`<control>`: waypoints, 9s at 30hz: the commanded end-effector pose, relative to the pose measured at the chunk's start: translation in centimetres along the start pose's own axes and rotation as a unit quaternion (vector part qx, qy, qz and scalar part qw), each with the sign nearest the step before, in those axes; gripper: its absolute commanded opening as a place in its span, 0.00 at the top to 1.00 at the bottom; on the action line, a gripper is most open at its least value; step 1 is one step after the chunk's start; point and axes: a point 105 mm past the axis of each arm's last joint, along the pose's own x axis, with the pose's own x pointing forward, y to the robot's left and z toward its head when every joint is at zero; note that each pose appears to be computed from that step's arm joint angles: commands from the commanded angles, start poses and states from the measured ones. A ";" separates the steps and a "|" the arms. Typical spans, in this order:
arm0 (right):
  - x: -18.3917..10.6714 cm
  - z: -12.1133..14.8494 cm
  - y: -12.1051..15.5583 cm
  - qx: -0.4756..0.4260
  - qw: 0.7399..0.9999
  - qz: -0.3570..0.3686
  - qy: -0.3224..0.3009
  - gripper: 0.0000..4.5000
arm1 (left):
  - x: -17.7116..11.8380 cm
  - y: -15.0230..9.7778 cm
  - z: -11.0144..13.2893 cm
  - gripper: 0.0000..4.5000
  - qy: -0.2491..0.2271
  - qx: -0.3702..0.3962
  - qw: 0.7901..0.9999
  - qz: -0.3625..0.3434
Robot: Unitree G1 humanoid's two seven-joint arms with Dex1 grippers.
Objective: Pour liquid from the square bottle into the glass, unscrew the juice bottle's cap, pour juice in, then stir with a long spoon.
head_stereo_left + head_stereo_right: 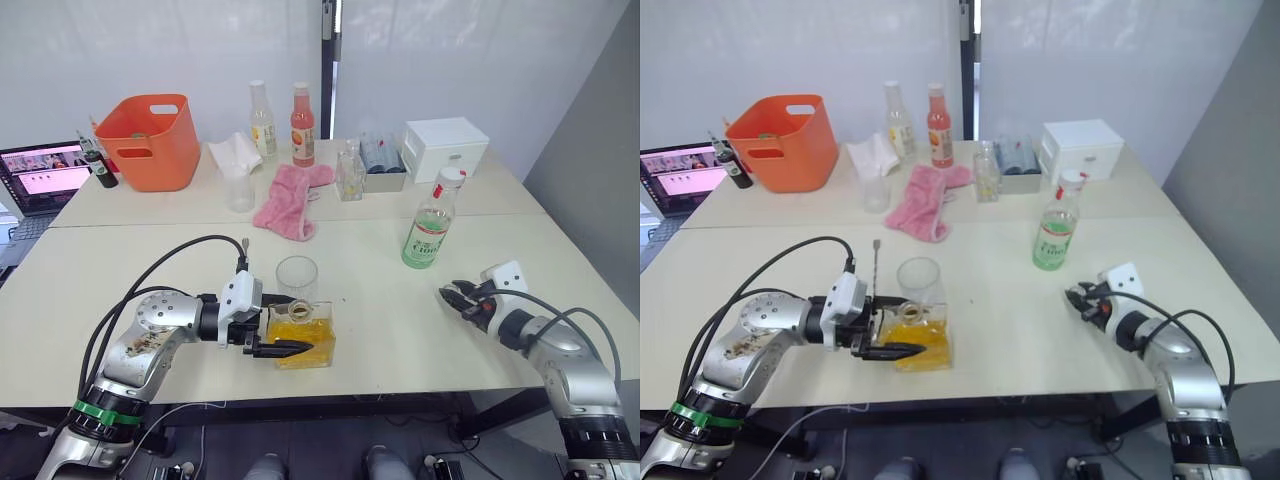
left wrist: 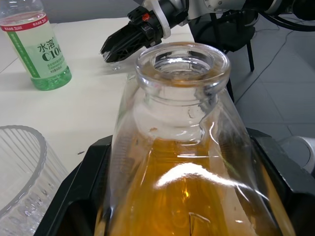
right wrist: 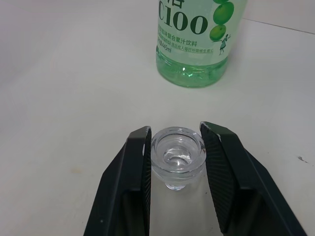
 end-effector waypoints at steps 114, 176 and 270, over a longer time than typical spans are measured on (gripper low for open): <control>-1.9 11.3 16.7 -0.017 0.951 0.286 -0.120 0.00 | -3.9 13.7 4.9 0.37 0.076 0.441 0.839 0.308; -2.1 11.4 17.0 -0.003 0.949 0.292 -0.117 0.00 | -2.8 12.7 6.5 0.37 0.067 0.666 0.673 0.316; -1.7 11.4 16.8 -0.002 0.949 0.292 -0.118 0.00 | -4.5 13.0 6.4 0.37 0.069 0.597 0.726 0.335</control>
